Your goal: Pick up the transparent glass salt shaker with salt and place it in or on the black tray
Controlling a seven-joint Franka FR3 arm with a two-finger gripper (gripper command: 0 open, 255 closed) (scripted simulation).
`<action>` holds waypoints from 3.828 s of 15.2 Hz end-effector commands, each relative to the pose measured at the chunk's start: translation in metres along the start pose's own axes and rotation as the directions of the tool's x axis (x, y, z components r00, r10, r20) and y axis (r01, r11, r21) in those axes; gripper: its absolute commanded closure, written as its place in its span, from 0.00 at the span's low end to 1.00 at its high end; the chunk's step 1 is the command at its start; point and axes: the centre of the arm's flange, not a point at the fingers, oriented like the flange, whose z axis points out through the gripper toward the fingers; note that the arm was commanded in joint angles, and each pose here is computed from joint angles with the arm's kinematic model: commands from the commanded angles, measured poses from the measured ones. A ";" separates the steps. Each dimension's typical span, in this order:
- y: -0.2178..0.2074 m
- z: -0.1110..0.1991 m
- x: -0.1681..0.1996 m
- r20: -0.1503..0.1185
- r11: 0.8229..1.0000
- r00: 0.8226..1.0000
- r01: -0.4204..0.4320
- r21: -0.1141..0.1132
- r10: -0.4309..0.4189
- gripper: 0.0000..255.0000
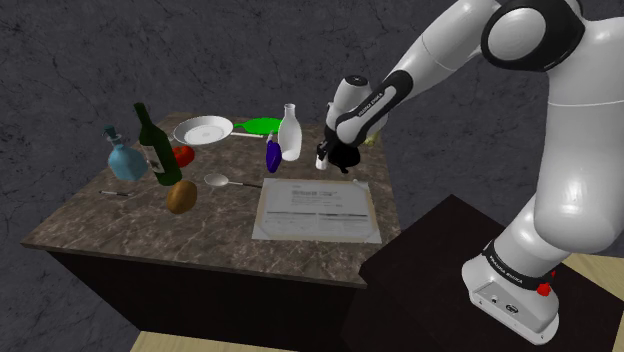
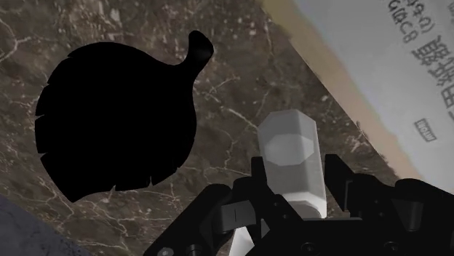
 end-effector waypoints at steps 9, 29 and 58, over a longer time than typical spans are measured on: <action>0.016 -0.041 0.013 0.000 1.000 1.000 0.000 0.000 0.000 1.00; 0.184 -0.003 0.016 0.000 1.000 1.000 0.000 0.000 0.000 1.00; 0.181 -0.009 0.002 0.000 1.000 1.000 0.000 0.000 0.000 0.00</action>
